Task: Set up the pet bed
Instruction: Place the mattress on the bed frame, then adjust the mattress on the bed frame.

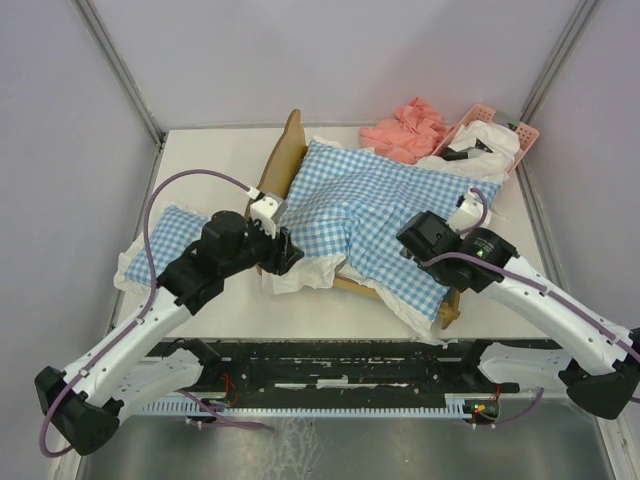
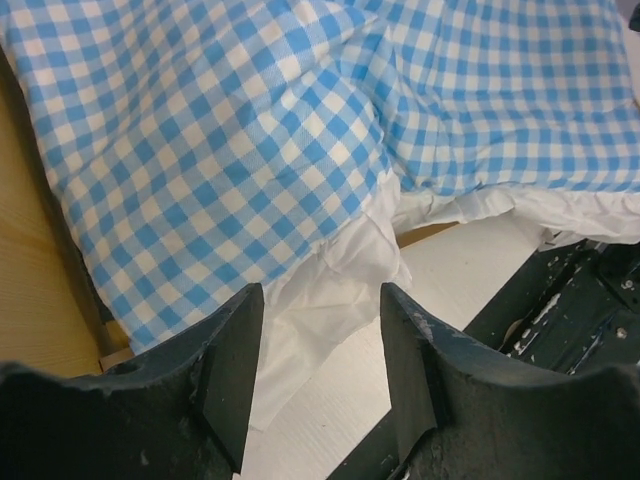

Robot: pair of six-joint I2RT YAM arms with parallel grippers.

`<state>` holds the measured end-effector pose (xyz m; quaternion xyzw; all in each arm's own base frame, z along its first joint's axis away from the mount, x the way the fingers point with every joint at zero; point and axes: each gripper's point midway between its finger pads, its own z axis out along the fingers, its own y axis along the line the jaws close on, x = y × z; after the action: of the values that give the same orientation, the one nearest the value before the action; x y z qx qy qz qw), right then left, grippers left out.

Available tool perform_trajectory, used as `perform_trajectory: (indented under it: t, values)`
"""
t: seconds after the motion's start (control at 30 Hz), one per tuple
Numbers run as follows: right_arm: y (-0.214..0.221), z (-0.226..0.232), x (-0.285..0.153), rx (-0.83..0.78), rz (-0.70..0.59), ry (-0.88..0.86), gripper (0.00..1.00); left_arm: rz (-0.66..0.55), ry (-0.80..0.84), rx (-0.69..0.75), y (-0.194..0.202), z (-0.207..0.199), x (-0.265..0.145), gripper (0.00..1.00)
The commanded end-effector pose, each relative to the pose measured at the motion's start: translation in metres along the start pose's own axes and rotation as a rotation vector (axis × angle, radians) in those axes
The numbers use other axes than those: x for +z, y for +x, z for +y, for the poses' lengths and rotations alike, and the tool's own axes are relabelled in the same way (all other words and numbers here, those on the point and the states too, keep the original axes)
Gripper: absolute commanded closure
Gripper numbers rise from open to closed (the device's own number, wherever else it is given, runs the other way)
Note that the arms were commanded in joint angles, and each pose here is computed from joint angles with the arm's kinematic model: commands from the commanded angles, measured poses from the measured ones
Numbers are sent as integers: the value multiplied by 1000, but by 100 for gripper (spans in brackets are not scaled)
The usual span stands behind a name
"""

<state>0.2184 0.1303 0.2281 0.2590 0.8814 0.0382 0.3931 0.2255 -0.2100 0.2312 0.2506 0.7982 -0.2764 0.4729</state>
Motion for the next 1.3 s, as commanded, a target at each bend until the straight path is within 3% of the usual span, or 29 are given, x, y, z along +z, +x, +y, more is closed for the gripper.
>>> perform_trajectory:
  t: [0.0,0.2,0.53,0.67,0.77,0.87,0.93,1.03,1.17,1.27]
  values:
    - [6,-68,2,55,-47,242,15,25,-68,89,6,9,12,41]
    - [34,-79,10,116,30,237,15,102,-51,70,27,4,26,36]
    - [56,-72,30,222,43,150,18,141,-110,24,46,14,43,34]
    - [45,-62,37,152,-24,95,43,161,-177,20,54,26,50,33]
    - [30,-65,39,72,-98,104,63,254,-286,31,71,46,52,33]
    - [25,-75,42,46,-141,150,93,284,-335,48,72,54,50,34]
    - [23,-79,44,43,-163,161,98,273,-347,53,70,57,50,36]
    - [9,-84,40,8,-227,168,98,273,-354,75,68,59,51,50]
    - [-15,-97,29,-63,-317,211,98,299,-395,101,70,68,50,88]
    - [-23,-108,26,-85,-354,253,98,292,-447,110,64,75,45,97]
